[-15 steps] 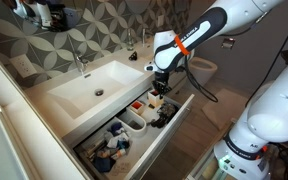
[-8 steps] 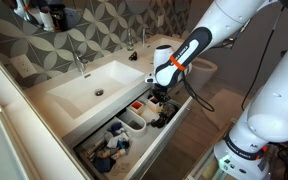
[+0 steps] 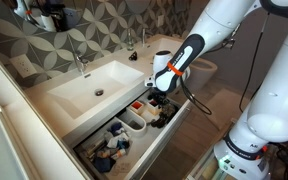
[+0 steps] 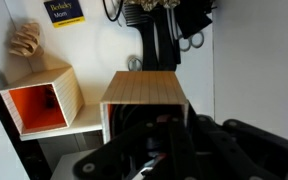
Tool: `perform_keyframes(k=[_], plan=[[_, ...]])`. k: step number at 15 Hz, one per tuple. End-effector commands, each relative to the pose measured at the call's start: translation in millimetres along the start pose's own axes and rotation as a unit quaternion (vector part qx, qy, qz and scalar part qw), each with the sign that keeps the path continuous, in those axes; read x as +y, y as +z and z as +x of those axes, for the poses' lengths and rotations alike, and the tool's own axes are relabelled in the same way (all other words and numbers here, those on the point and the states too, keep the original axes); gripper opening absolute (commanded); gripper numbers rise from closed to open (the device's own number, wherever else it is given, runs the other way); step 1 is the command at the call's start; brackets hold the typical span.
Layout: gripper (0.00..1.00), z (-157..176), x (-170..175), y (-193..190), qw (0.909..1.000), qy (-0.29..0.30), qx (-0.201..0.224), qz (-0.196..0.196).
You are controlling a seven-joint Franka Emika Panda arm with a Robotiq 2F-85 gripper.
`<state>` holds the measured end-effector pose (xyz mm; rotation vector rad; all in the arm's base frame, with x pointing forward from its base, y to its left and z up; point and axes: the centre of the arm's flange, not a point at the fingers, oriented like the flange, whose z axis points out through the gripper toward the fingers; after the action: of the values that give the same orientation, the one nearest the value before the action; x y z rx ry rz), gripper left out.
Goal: Pick up the orange square cup from the countertop and put it in the drawer in front of the similar cup in the drawer
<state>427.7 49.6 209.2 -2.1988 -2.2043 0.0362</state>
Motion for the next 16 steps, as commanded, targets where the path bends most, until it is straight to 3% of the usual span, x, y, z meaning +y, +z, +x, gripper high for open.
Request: perform_keyframes(k=[1, 16], plan=[[0.02, 0, 3, 11, 1.0, -0.001, -0.001, -0.004], [0.02, -1, 28, 95, 0.9935, -0.081, 0.006, -0.081]])
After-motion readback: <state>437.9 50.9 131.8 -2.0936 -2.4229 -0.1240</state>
